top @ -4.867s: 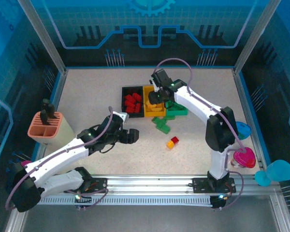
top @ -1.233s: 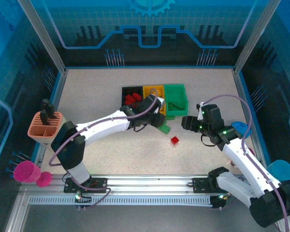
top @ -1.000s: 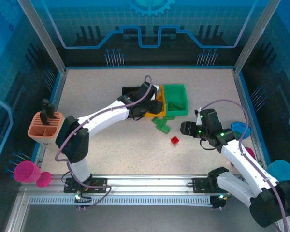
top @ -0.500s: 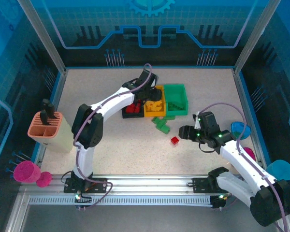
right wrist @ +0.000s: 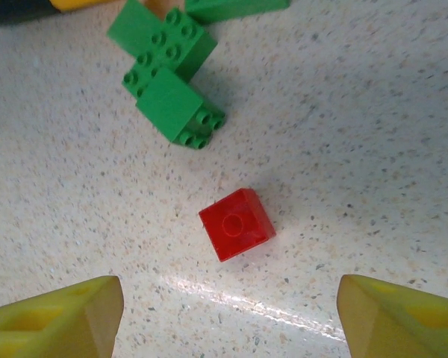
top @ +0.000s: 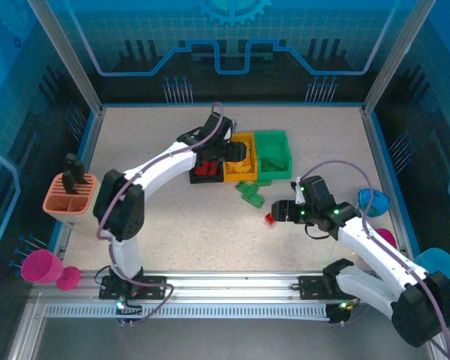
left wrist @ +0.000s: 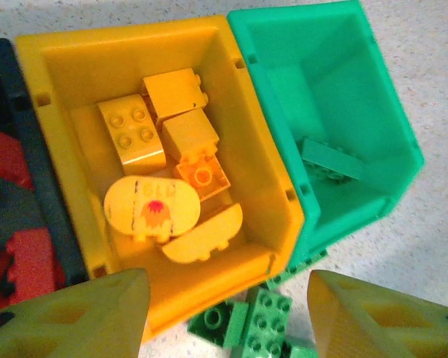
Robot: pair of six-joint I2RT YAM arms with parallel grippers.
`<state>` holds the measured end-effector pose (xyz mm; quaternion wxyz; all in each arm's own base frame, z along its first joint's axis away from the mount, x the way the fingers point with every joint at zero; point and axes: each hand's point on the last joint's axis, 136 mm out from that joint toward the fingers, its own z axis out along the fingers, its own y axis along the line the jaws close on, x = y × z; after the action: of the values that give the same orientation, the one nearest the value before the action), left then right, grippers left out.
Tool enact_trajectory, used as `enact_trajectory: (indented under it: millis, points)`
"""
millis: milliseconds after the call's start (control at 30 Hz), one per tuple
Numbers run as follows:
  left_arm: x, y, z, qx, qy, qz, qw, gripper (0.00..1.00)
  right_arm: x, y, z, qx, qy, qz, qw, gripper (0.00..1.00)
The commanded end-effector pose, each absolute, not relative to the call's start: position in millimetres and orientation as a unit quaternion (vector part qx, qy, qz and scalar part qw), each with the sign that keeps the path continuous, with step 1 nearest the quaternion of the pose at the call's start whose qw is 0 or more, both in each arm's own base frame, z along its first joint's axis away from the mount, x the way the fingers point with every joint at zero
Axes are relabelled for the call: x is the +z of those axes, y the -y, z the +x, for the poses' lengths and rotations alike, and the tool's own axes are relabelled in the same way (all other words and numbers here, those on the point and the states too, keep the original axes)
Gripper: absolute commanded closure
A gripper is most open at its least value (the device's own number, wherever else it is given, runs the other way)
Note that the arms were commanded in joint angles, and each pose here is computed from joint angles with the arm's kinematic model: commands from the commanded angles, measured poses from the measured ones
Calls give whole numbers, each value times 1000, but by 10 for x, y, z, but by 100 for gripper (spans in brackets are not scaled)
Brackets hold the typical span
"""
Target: Sort the legos into containers by color
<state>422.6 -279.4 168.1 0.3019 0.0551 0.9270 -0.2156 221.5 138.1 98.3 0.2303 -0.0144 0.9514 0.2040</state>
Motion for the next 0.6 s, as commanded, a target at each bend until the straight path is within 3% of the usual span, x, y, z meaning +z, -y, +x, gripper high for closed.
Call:
enact_trajectory:
  millis: [0, 567]
  points:
    - [1977, 2794, 4020, -257, -906, 58, 331, 40, 1116, -1561, 2312, 198, -944, -74, 252, 23]
    - [1642, 2150, 3094, -235, -914, 41, 327, 37, 891, -2015, 2847, 73, -951, -226, 197, 28]
